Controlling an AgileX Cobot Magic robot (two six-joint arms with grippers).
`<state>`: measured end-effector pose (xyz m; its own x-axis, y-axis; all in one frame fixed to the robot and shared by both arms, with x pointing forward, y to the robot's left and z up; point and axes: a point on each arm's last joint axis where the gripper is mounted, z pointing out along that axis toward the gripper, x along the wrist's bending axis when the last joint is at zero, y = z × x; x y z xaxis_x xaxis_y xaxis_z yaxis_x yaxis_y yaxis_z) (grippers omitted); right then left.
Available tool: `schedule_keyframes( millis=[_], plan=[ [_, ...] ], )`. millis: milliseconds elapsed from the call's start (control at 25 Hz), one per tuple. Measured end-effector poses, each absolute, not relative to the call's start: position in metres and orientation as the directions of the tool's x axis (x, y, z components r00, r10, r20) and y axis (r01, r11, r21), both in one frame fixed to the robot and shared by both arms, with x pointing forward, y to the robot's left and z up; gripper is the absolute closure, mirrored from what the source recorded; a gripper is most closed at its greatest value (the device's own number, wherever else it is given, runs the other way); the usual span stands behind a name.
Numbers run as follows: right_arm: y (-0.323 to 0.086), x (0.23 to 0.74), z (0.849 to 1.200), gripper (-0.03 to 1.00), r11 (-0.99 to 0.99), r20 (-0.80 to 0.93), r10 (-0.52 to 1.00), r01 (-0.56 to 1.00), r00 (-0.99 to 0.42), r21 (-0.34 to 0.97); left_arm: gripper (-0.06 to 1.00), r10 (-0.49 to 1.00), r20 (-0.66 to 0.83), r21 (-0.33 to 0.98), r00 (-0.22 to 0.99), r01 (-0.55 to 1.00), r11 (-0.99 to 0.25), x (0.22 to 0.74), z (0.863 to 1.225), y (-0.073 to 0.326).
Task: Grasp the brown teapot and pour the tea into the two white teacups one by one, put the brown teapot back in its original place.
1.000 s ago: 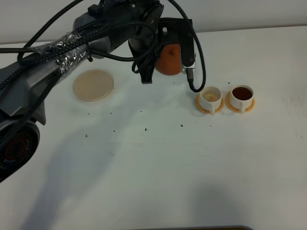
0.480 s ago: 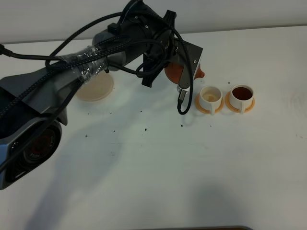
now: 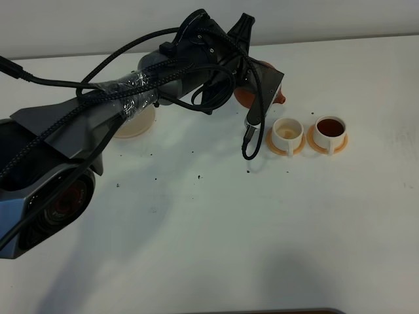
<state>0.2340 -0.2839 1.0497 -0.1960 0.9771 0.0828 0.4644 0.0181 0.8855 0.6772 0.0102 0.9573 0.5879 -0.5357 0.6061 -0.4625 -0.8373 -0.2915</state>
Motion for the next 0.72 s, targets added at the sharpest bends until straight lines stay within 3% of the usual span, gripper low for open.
schedule_keyframes(
  millis=[720],
  plan=[
    [-0.284,0.234,1.05,0.73,0.018,0.083,0.977,0.464,-0.196,0.885,0.84,-0.673,0.483,-0.395,0.56,-0.547,-0.738,0.659,0.956,-0.001]
  ],
)
